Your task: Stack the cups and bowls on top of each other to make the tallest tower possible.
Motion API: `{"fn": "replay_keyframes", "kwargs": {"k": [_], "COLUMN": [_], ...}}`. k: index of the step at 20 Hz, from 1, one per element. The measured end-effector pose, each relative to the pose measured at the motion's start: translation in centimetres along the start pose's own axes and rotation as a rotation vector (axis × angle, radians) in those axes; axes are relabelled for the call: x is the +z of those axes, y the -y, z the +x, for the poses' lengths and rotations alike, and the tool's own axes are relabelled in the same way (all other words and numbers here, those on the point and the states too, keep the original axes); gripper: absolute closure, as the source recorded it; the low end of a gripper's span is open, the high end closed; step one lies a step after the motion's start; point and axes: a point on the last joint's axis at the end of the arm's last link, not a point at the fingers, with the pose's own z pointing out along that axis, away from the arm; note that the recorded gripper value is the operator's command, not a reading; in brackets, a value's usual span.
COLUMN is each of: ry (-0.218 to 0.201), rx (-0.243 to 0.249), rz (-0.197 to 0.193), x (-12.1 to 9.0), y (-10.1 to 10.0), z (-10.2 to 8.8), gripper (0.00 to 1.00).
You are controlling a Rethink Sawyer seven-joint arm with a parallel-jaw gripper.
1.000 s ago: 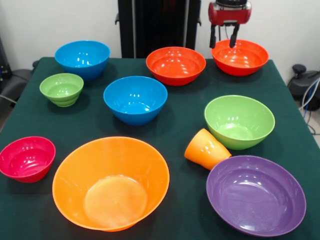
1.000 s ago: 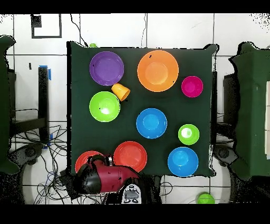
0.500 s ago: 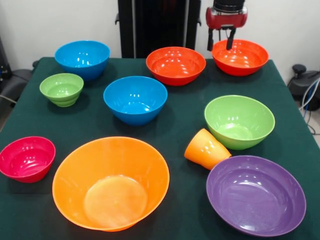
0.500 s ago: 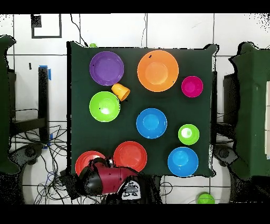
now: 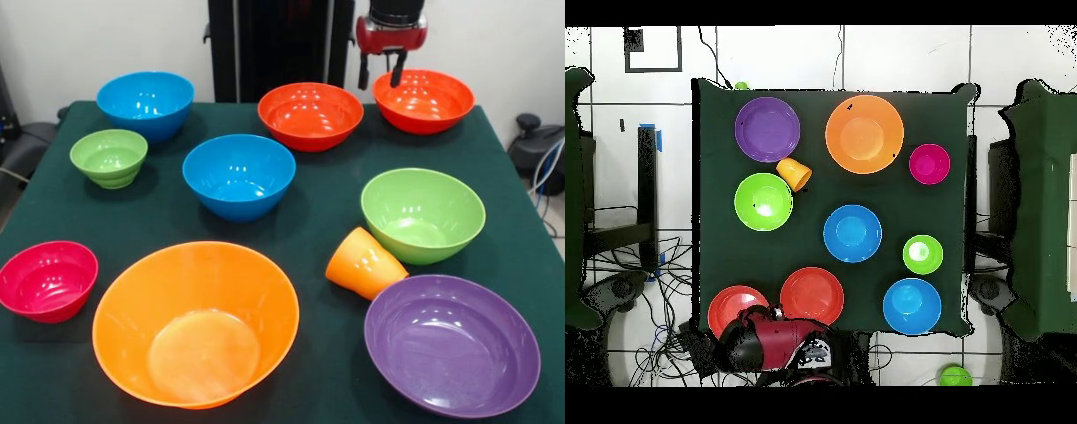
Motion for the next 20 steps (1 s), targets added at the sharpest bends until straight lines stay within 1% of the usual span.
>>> {"fn": "replay_keyframes", "kwargs": {"k": [5,7,13,18,19,20], "ry": [-0.048,-0.061,-0.091,-0.105,-0.108,-0.107], "rx": [-0.024,-0.034,-0.057,-0.068,-0.070,-0.071], "rz": [-0.010,-0.014,-0.022,-0.026,-0.027,-0.027], "x": [1.8,2.6,4.2,4.6,4.7,4.7], "y": [-0.5,-0.9,-1.5,-1.6,-1.7,-1.6], "z": [2.0,2.7,4.5,5.2,5.3,5.4], "gripper": [0.00,0.00,0.00,0.00,1.00,1.00]}}
